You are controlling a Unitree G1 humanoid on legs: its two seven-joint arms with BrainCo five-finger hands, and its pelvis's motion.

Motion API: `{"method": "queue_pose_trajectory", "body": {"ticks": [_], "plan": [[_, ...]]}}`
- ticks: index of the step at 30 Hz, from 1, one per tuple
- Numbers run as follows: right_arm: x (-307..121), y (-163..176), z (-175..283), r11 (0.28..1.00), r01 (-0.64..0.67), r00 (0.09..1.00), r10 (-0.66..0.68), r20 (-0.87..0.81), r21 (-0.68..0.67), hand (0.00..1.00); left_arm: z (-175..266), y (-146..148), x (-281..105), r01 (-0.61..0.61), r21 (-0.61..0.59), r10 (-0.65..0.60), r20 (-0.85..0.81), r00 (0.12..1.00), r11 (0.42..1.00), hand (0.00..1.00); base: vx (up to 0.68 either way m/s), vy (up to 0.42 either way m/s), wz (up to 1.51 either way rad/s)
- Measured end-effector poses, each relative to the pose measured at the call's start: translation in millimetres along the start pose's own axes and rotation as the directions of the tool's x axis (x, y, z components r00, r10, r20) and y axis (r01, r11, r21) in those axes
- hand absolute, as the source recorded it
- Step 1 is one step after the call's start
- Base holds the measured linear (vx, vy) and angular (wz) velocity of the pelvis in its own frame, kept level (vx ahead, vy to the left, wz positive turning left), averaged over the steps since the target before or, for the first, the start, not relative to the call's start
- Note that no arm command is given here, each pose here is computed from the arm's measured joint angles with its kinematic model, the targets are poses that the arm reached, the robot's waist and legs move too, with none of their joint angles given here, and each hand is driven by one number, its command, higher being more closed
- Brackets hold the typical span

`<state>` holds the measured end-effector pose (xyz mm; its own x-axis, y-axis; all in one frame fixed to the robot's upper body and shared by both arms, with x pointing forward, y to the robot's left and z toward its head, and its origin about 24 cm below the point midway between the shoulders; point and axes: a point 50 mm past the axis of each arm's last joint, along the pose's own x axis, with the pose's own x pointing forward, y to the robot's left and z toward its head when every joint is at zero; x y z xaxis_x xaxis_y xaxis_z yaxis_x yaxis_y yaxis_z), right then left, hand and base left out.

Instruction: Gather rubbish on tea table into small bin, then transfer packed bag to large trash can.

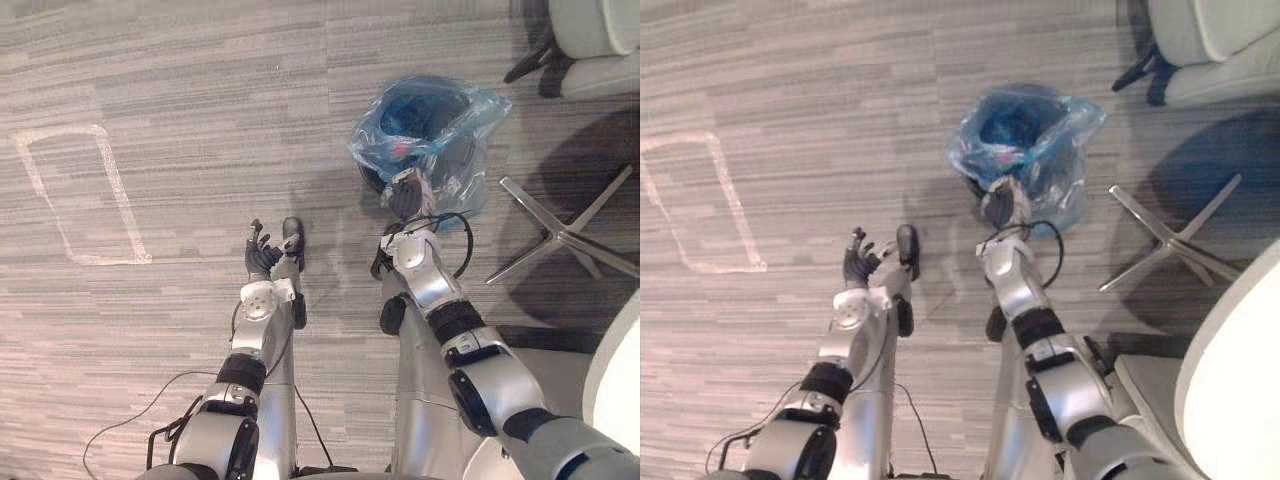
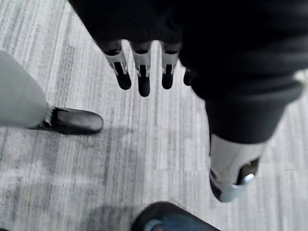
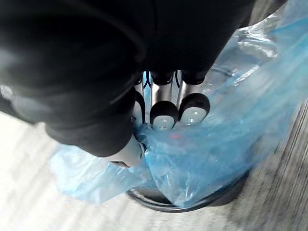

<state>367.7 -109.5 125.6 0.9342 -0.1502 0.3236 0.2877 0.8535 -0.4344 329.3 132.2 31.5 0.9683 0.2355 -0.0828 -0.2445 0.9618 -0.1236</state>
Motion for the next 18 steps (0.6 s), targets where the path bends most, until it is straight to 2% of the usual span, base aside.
{"method": "queue_pose_trajectory", "body": {"ticks": [5,8,12,14,18], "plan": [[-16,4,1,0.968,-0.001,0.999,0.012,-0.043,0.252,1.0,-13,5,-6,-0.007,0.018,0.008,-0.051,0.999,1.0,0.0,0.01,-0.009,-0.07],[-30,5,-4,0.91,-0.007,0.995,0.045,-0.083,0.414,1.0,-21,10,-13,-0.001,0.024,0.003,-0.078,0.997,1.0,0.0,0.03,-0.008,-0.15],[-56,10,-17,0.774,0.011,0.982,0.112,-0.153,0.633,1.0,-38,22,-27,-0.013,0.034,0.017,-0.127,0.992,0.999,0.0,0.06,-0.01,-0.12],[-70,10,-22,0.675,0.032,0.974,0.144,-0.174,0.737,1.0,-53,29,-38,-0.011,0.042,0.018,-0.177,0.984,0.999,0.0,0.07,-0.017,-0.13],[-92,11,-32,0.588,0.056,0.961,0.188,-0.203,0.807,1.0,-79,38,-60,-0.006,0.058,0.022,-0.275,0.961,0.998,0.0,0.1,-0.007,-0.08]]}}
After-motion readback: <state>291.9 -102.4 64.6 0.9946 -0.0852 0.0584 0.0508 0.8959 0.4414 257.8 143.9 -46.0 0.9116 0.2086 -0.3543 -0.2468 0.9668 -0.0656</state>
